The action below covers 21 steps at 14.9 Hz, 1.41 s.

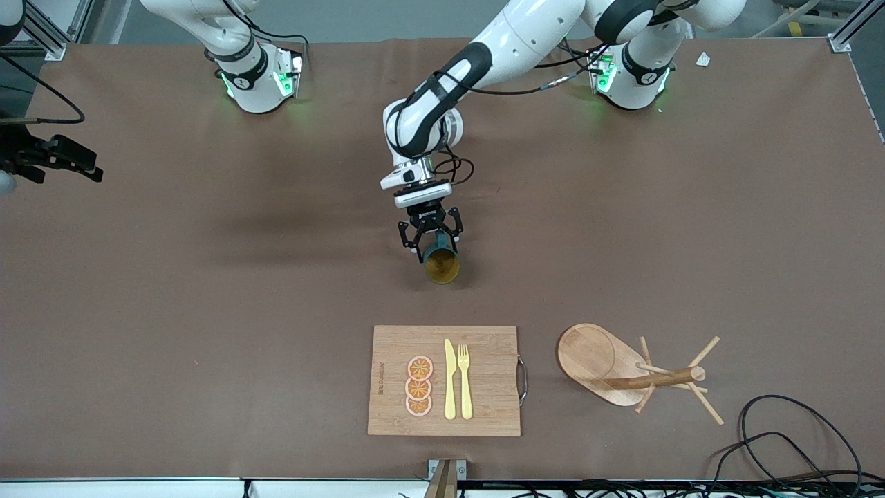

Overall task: Transfer cup from left to right arm and place
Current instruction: 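Carry the mug to mid-table and set it upright with the left gripper, then open the left gripper and raise it while the right gripper approaches the mug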

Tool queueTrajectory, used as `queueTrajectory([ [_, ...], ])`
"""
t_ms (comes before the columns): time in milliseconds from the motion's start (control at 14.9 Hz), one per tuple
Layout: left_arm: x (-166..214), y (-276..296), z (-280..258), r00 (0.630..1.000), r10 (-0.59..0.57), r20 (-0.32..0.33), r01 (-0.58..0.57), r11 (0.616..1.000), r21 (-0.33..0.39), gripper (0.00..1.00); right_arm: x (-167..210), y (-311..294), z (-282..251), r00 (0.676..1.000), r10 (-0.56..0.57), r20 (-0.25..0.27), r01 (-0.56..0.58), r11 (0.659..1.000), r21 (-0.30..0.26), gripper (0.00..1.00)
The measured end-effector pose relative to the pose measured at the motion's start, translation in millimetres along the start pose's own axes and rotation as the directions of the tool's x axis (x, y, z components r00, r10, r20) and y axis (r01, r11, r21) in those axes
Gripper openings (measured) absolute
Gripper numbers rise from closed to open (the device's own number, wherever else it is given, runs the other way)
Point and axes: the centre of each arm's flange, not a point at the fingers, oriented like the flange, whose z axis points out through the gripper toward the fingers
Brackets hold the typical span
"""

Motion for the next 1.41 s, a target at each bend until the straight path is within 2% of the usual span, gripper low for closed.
queueTrajectory([
  [336,-24.9,1.6,13.7,0.987,0.068,-0.148,-0.077,0.995,-0.057,0.85,-0.1,0.1,0.3,1.0,0.0,0.002,0.0,1.0,0.0,1.0],
  [605,-44.6,20.3,-4.4,0.984,0.04,-0.175,-0.059,0.993,-0.103,0.85,-0.1,0.4,0.3,1.0,0.001,0.002,-0.001,1.0,0.0,1.0],
  [806,-55.5,18.2,-5.6,0.98,0.053,-0.191,-0.072,0.993,-0.09,0.85,-0.1,0.7,0.4,1.0,0.001,0.002,-0.001,1.0,0.0,1.0],
  [873,-57.0,17.1,-4.2,0.979,0.055,-0.196,-0.072,0.994,-0.081,0.89,-0.1,1.0,0.5,1.0,0.002,0.002,-0.002,1.0,0.0,1.0],
  [941,-59.6,16.1,-4.6,0.98,0.056,-0.193,-0.072,0.995,-0.075,0.97,-0.1,1.2,0.5,1.0,0.002,0.002,-0.002,1.0,0.0,1.0],
  [1008,-62.4,15.3,-7.2,0.981,0.055,-0.188,-0.068,0.996,-0.063,1.0,-0.1,1.3,0.6,1.0,0.002,0.002,-0.002,1.0,0.0,1.0],
  [1142,-69.2,16.1,-23.9,0.988,0.035,-0.15,-0.038,0.999,-0.016,1.0,-0.1,1.4,0.6,1.0,0.002,0.002,-0.002,1.0,0.0,1.0],
  [1411,-72.4,27.5,-95.2,0.999,-0.045,-0.029,0.047,0.996,0.082,1.0,-0.4,4.2,1.0,1.0,0.008,0.003,-0.008,1.0,0.001,1.0],
])
